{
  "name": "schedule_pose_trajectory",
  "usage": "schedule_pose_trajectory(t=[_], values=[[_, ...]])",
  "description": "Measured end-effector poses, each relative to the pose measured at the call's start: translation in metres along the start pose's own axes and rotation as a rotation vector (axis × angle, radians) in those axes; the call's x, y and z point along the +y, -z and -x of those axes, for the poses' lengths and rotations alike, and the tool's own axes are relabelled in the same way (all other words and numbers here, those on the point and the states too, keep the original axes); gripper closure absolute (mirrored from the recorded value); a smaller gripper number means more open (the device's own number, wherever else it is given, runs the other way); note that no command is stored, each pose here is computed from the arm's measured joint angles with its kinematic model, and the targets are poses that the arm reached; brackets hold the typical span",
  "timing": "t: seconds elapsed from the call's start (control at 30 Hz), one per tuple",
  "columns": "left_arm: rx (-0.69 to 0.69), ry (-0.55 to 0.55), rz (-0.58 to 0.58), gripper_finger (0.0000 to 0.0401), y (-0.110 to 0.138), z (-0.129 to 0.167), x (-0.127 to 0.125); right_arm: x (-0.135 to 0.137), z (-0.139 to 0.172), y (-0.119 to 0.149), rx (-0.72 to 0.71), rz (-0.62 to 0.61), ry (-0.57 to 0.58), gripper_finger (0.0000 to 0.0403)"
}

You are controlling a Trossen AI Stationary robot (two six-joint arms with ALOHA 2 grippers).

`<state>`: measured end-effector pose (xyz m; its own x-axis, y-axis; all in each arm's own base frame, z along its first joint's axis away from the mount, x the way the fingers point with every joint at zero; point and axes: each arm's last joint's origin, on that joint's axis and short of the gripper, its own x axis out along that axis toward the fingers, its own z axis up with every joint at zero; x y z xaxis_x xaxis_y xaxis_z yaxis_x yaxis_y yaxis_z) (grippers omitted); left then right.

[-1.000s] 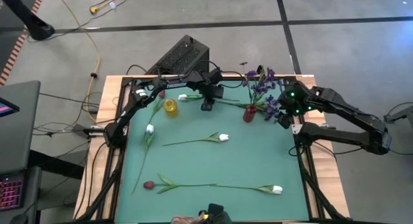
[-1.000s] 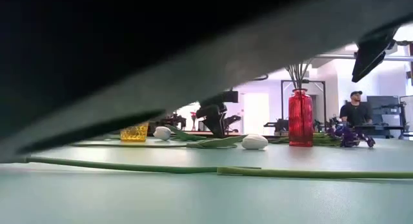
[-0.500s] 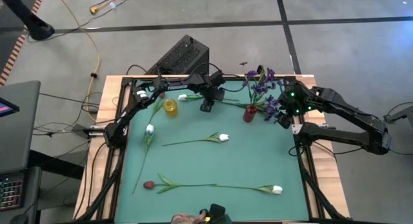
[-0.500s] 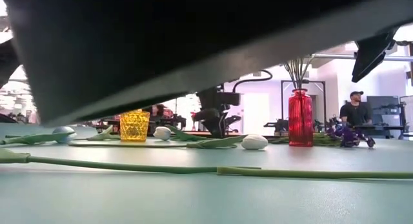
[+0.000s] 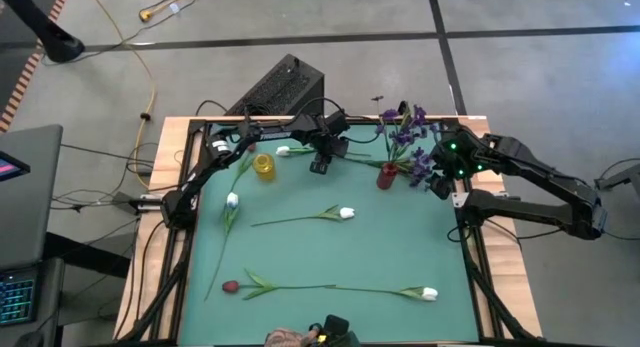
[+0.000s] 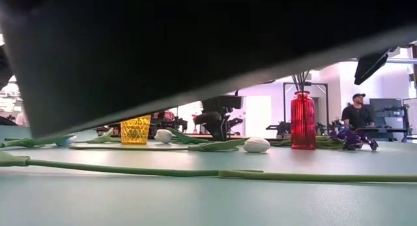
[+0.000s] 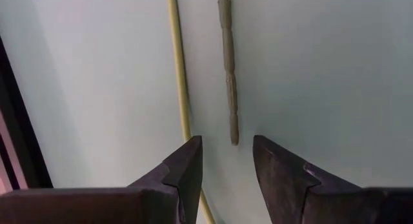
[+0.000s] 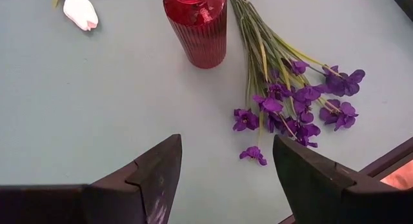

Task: Sort flowers into vase by color
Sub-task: Put the violet flowers into the red vase

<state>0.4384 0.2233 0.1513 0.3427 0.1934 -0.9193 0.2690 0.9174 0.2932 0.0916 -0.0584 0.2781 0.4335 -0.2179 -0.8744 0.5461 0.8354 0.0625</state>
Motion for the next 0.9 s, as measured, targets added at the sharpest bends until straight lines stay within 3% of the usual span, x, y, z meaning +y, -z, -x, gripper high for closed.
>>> schedule_pose_trajectory(t=[0.23,0.67,0.9], values=[[0.009,-0.003,0.0,0.0276,0.0,0.007,0.0,0.0,-0.006,-0.004,0.038,-0.002,0.001,0.0132],[-0.117,-0.088,0.109,0.0276,-0.004,0.088,0.016,-0.011,-0.044,-0.023,0.253,-0.024,0.025,0.0132],[-0.196,-0.062,0.143,0.0276,-0.003,0.107,0.02,-0.004,-0.026,-0.016,0.148,0.054,0.009,0.0132]])
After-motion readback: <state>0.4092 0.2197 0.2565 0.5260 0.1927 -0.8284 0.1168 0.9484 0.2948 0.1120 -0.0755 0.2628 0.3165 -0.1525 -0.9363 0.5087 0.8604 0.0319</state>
